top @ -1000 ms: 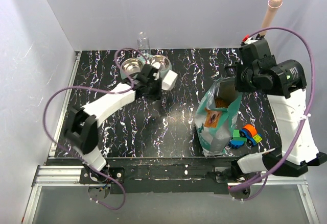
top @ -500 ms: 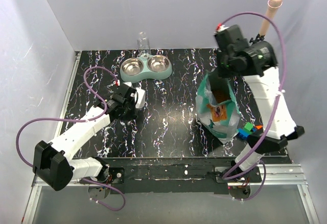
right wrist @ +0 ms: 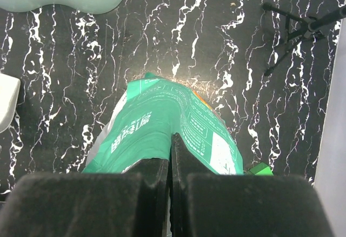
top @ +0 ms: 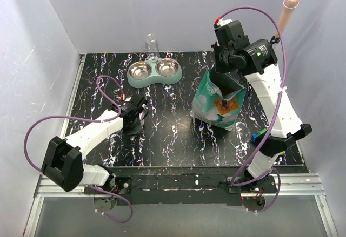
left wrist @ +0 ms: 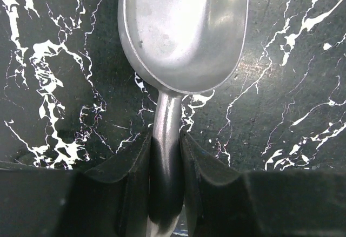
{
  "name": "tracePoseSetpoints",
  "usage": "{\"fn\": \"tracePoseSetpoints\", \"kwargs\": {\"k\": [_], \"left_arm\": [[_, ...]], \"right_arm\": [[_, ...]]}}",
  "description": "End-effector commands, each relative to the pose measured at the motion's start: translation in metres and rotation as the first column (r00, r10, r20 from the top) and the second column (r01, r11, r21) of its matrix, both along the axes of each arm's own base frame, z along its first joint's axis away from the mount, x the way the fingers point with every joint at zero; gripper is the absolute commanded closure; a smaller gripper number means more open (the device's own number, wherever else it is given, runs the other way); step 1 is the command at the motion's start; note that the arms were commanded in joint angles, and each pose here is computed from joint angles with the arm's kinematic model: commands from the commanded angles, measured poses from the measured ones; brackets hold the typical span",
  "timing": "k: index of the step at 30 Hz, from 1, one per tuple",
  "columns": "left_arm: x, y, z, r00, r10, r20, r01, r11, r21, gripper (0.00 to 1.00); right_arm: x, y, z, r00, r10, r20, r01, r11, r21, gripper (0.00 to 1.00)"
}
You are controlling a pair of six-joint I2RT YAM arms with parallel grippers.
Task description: Serve the pet food
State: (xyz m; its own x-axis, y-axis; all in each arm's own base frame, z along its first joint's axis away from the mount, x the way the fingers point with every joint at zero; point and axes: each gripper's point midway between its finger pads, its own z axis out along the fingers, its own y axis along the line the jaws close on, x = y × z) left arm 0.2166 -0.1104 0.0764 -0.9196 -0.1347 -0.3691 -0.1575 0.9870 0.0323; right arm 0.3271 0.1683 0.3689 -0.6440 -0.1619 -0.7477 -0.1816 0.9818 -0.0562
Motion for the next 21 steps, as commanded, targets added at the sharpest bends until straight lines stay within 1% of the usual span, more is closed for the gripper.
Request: {"fn": "tracePoseSetpoints", "kwargs": {"k": [1, 2, 4, 5, 7, 9, 11, 14, 15, 18, 19, 20, 21], "left_arm": [[0.005, -0.002, 0.009, 0.999, 0.025, 0.037, -0.024, 0.999, -0.031, 0.65], [0.003, -0.003, 0.011, 0.999, 0.022, 0.035, -0.021, 0.999, -0.04, 0.54], [0.001, -0.005, 0.018, 0.999, 0.024, 0.045, -0.021, 0.998, -0.06, 0.36], [0.0, -0.004, 0.022, 0.999, 0.027, 0.046, -0.024, 0.997, -0.067, 0.29], [0.0, -0.007, 0.037, 0.998, 0.021, 0.058, -0.016, 0.996, -0.088, 0.21], [0.002, -0.012, 0.056, 0.996, 0.013, 0.085, -0.003, 0.993, -0.12, 0.18], [0.005, -0.023, 0.077, 0.991, -0.015, 0.133, 0.04, 0.981, -0.188, 0.2], [0.012, -0.055, 0.101, 0.977, -0.072, 0.202, 0.139, 0.93, -0.341, 0.3], [0.014, -0.07, 0.108, 0.97, -0.095, 0.222, 0.181, 0.895, -0.408, 0.36], [0.018, -0.121, 0.118, 0.952, -0.143, 0.271, 0.281, 0.758, -0.589, 0.47], [0.015, -0.139, 0.119, 0.948, -0.155, 0.277, 0.301, 0.713, -0.633, 0.52], [0.017, -0.157, 0.114, 0.94, -0.174, 0.293, 0.33, 0.682, -0.653, 0.55], [0.013, -0.173, 0.108, 0.937, -0.191, 0.292, 0.342, 0.662, -0.667, 0.58]], "right_arm": [[0.006, -0.001, 0.079, 0.963, -0.022, 0.268, -0.028, 0.983, 0.179, 0.99], [0.006, -0.002, 0.078, 0.964, -0.024, 0.263, -0.025, 0.983, 0.179, 0.99], [0.006, -0.004, 0.076, 0.967, -0.033, 0.254, -0.015, 0.983, 0.182, 0.99], [0.007, -0.006, 0.074, 0.968, -0.039, 0.248, -0.007, 0.983, 0.184, 0.99], [0.007, -0.01, 0.07, 0.971, -0.063, 0.229, 0.017, 0.98, 0.198, 0.99], [0.006, -0.012, 0.072, 0.971, -0.072, 0.227, 0.023, 0.977, 0.21, 0.99], [0.005, -0.015, 0.073, 0.972, -0.089, 0.218, 0.039, 0.974, 0.224, 0.99], [0.003, -0.017, 0.072, 0.976, -0.123, 0.181, 0.073, 0.963, 0.261, 0.99], [0.002, -0.016, 0.072, 0.977, -0.128, 0.172, 0.077, 0.958, 0.276, 0.99], [-0.002, -0.01, 0.07, 0.979, -0.158, 0.129, 0.104, 0.931, 0.351, 0.99], [-0.004, -0.008, 0.069, 0.981, -0.16, 0.109, 0.108, 0.919, 0.378, 0.99], [-0.006, -0.007, 0.068, 0.982, -0.167, 0.093, 0.117, 0.91, 0.397, 0.99], [-0.007, -0.006, 0.067, 0.982, -0.173, 0.078, 0.126, 0.901, 0.415, 0.99]]}}
